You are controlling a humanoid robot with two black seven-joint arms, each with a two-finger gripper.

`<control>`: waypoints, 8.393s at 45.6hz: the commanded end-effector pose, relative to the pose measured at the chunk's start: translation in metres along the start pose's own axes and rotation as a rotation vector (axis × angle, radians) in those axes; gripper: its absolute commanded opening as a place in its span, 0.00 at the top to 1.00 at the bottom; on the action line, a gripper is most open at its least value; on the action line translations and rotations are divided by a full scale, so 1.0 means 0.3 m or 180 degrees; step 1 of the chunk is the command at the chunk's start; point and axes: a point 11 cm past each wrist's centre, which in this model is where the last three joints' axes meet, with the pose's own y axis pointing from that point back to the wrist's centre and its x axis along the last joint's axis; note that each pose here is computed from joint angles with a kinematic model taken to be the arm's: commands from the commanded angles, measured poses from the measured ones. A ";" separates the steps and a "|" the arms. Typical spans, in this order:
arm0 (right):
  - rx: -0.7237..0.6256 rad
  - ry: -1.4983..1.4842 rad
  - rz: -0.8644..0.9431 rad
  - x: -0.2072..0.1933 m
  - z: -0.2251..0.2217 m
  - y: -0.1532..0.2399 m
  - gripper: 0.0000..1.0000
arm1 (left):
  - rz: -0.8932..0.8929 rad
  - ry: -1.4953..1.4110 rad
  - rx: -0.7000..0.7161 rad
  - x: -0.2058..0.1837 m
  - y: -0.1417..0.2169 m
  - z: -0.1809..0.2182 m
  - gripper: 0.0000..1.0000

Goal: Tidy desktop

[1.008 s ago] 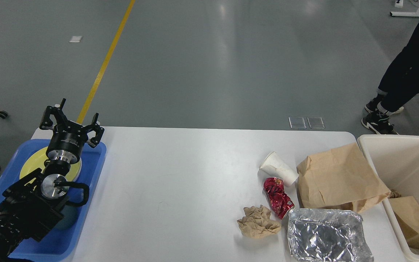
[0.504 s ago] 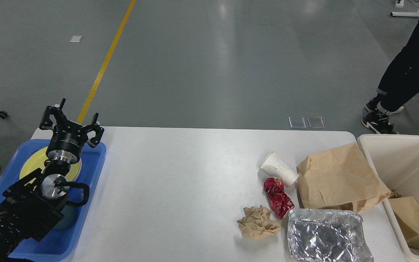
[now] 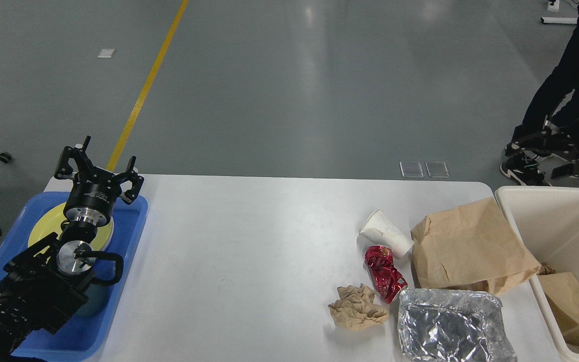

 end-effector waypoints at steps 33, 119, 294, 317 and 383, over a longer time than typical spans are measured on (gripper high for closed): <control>-0.0369 -0.0166 -0.0092 -0.246 0.301 -0.321 0.00 | 0.0000 -0.0001 -0.0001 0.000 0.000 0.000 0.03; -0.0283 -0.0088 0.0726 -0.201 0.335 -0.428 0.00 | 0.0000 -0.0001 -0.0001 0.000 0.000 0.000 0.03; -0.1202 -0.0192 0.2221 0.138 0.788 0.316 1.00 | 0.0000 -0.0001 -0.0001 0.000 0.000 0.000 0.03; -0.1124 -0.0558 0.2031 -0.126 0.930 -0.030 1.00 | 0.0000 -0.0001 -0.0001 0.000 0.000 0.000 0.03; -0.0093 -0.0564 0.1768 0.166 0.493 0.130 0.00 | 0.0000 -0.0001 -0.0001 0.000 0.000 0.000 0.03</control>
